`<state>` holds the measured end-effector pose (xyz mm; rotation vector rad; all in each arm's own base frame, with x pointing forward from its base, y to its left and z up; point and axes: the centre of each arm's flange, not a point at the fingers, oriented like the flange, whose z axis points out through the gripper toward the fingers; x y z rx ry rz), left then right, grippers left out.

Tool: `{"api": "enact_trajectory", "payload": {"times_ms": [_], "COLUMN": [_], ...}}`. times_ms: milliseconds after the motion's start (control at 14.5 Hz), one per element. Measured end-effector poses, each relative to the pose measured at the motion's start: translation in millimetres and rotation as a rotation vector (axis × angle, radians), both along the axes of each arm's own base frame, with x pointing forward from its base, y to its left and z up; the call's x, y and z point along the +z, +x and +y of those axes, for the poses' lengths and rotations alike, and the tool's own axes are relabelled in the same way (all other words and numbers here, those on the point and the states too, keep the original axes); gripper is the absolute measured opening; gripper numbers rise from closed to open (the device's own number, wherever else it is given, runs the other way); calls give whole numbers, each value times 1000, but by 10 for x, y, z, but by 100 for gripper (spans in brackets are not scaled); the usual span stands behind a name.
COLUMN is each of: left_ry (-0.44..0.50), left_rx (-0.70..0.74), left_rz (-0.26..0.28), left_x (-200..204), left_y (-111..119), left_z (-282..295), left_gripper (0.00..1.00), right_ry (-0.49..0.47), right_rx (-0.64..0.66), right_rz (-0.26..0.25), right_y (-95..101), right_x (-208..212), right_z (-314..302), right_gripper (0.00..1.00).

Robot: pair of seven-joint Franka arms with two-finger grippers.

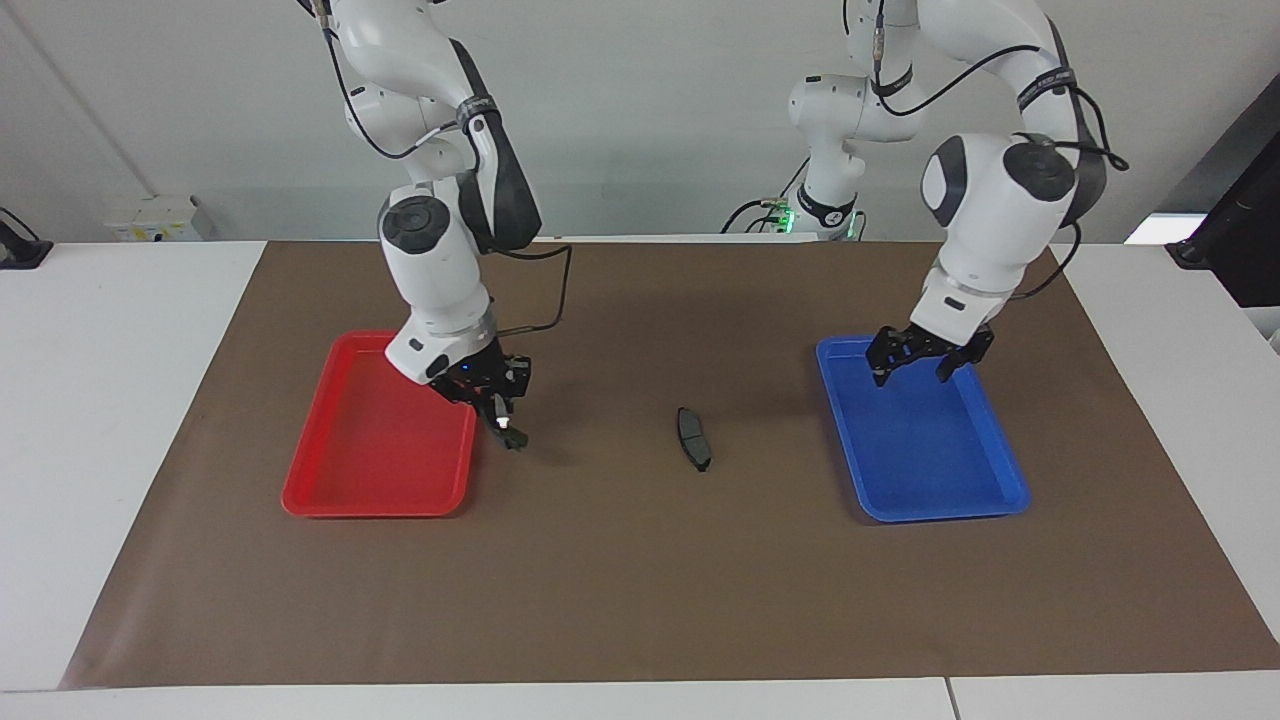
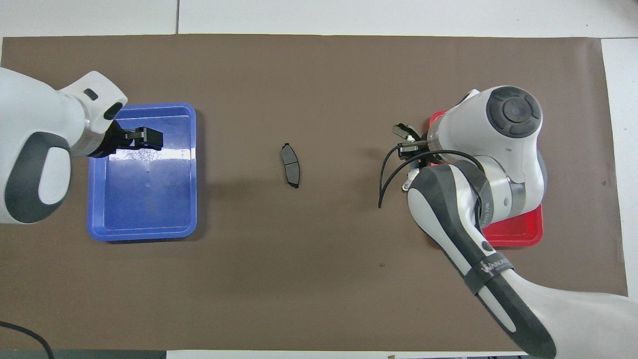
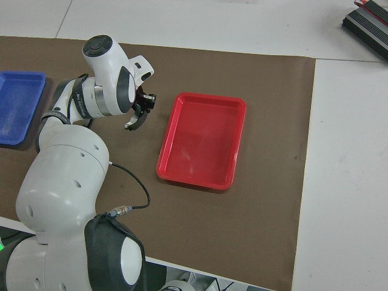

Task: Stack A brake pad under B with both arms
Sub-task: 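Carry the curved pad toward the dark pad while the left gripper withdraws, then hold the curved pad with the right gripper above the dark pad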

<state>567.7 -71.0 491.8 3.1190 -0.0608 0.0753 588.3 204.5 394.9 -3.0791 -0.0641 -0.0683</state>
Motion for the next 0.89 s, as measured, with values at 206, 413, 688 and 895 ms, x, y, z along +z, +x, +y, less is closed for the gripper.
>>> {"api": "enact_trajectory", "payload": {"times_ms": [206, 413, 688, 895], "left_ry": [3, 1, -3, -5], "left_rx": [-45, -68, -89, -100], "left_rz": [51, 66, 88, 107], "left_x": [482, 927, 1144, 1181], "left_y": [-73, -111, -165, -200], "left_z": [448, 700, 737, 741], "left_gripper": [99, 99, 99, 99], "right_ry": [0, -1, 11, 25], "right_rx": [19, 50, 108, 128], "right_rz": [-8, -7, -7, -9], "right_y": [172, 204, 88, 56], "right_x": [-86, -281, -441, -569], "right_z": [640, 1127, 1683, 1892], "right_gripper": [42, 42, 42, 42]}}
